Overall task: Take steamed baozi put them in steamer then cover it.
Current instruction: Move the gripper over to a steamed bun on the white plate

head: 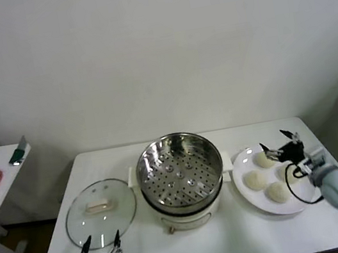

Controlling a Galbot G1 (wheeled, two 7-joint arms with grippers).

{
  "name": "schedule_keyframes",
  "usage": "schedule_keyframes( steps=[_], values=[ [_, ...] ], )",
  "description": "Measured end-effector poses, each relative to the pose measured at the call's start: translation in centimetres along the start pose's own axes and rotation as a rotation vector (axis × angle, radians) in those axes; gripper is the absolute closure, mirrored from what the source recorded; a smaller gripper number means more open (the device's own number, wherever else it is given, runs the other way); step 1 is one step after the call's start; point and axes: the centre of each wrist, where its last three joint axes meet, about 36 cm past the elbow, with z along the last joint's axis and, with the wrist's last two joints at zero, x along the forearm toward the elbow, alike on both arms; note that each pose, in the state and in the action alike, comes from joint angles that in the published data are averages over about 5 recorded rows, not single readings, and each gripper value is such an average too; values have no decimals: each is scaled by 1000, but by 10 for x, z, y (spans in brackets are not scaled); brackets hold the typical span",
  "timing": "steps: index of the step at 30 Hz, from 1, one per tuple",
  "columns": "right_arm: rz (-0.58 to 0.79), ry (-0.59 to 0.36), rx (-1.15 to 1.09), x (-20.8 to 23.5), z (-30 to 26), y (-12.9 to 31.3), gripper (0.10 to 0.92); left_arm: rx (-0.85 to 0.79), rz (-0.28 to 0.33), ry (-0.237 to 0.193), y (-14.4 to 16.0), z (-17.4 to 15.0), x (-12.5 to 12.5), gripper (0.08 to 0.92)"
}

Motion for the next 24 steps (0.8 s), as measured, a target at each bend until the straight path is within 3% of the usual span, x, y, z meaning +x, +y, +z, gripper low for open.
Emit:
schedule_keyframes(
  steps=[6, 12, 18, 24],
  values=[
    [-256, 91, 274, -17, -19, -59, 200, -2, 3, -1, 0, 0, -2, 177],
    [-466, 209, 413, -37, -43, -102, 200, -4, 0, -4, 1, -1, -2, 177],
    [-617, 346, 486, -64, -54, -117, 200, -4, 3, -13, 1, -3, -2, 177],
    [-684, 452, 527, -91, -54, -122, 200, -4, -3, -21, 3, -5, 0, 177]
  ],
)
